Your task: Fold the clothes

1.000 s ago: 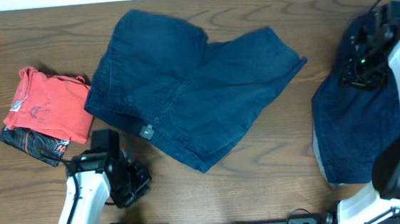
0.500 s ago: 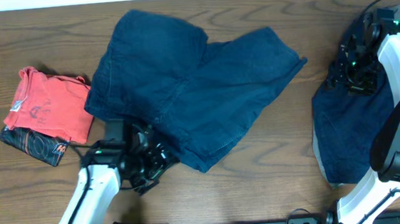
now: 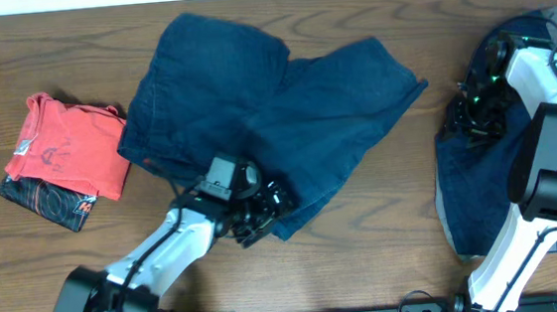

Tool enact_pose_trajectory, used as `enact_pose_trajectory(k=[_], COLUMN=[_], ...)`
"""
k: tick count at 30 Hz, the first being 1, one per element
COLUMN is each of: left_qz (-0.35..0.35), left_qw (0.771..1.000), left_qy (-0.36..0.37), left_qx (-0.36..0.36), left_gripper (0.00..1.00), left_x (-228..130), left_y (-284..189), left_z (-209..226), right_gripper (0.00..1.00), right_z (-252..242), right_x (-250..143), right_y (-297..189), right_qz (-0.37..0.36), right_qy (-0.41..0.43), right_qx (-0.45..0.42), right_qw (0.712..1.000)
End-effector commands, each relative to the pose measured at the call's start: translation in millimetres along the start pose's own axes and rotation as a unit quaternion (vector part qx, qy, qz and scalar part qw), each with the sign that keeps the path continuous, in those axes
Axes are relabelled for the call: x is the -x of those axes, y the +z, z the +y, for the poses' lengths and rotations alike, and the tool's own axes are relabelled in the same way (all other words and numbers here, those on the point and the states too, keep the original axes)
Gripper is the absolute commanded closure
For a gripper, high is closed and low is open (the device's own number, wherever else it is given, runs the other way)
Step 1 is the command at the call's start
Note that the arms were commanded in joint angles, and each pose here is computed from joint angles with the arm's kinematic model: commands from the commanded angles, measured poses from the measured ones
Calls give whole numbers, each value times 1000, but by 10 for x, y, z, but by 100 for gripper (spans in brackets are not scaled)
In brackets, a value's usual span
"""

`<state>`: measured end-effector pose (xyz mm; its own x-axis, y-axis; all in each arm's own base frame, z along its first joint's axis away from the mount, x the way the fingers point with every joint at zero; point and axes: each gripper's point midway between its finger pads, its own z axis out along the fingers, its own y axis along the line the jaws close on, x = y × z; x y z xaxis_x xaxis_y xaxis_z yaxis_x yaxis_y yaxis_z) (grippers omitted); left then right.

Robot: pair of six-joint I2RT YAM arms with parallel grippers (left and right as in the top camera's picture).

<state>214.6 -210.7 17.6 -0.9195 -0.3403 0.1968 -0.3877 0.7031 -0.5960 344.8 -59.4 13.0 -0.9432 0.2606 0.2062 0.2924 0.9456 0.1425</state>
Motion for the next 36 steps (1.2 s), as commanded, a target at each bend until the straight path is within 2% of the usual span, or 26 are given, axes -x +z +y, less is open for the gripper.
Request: enact_pose_trajectory(k=[1,2,3,7,11,14,18,20,22,24,26,28,32,36], left_qz=[13,14,16,32,66,84,72,41,8,-28,-57,-74,-66,-27], left_qw=[998,998,998,997,991,986,986,985,983,982,982,981,980,977], left_qy=[-39,-36,-30,-13,-27,-45,-74,-100,-118,-129,-139,-143,-149,-166], left_qx=[41,42,43,63,113,135,130,137,143,133,118,110,114,130], left_gripper=[68,86,94,94,94,94,94,94,94,94,94,94,94,94], left_x=[-79,-91,-99,-168,-296,-353,-303,-216,-133,-33,45,67,-46,-277], left_y=[216,234,235,178,-35,-276,-600,-789,-933,-1062,-1159,-1223,-1258,-1266], left_z=[228,225,229,342,659,862,1010,1134,1227,1261,1257,1249,1251,1302], right_gripper=[43,43,43,44,46,41,32,28,27,27,26,23,18,15], right_z=[-52,-102,-167,-484,-1049,-1508,-1943,-1949,-1803,-1496,-1138,-821,-289,414], right_x=[-1,6,10,-8,-133,-316,-569,-569,-439,-187,3,95,161,192], right_y=[26,23,18,9,-35,-94,-138,-140,-201,-409,-704,-974,-1147,-1008], right_qz=[3,1,0,0,4,10,22,19,-1,-58,-121,-167,-190,-167], right_qy=[-7,1,8,33,128,223,336,366,345,267,177,105,6,-99], right_qx=[-13,-25,-40,-94,-166,-200,-177,-99,-2,121,216,268,266,255], right_qw=[1000,1000,999,995,978,954,925,925,939,954,953,943,945,947])
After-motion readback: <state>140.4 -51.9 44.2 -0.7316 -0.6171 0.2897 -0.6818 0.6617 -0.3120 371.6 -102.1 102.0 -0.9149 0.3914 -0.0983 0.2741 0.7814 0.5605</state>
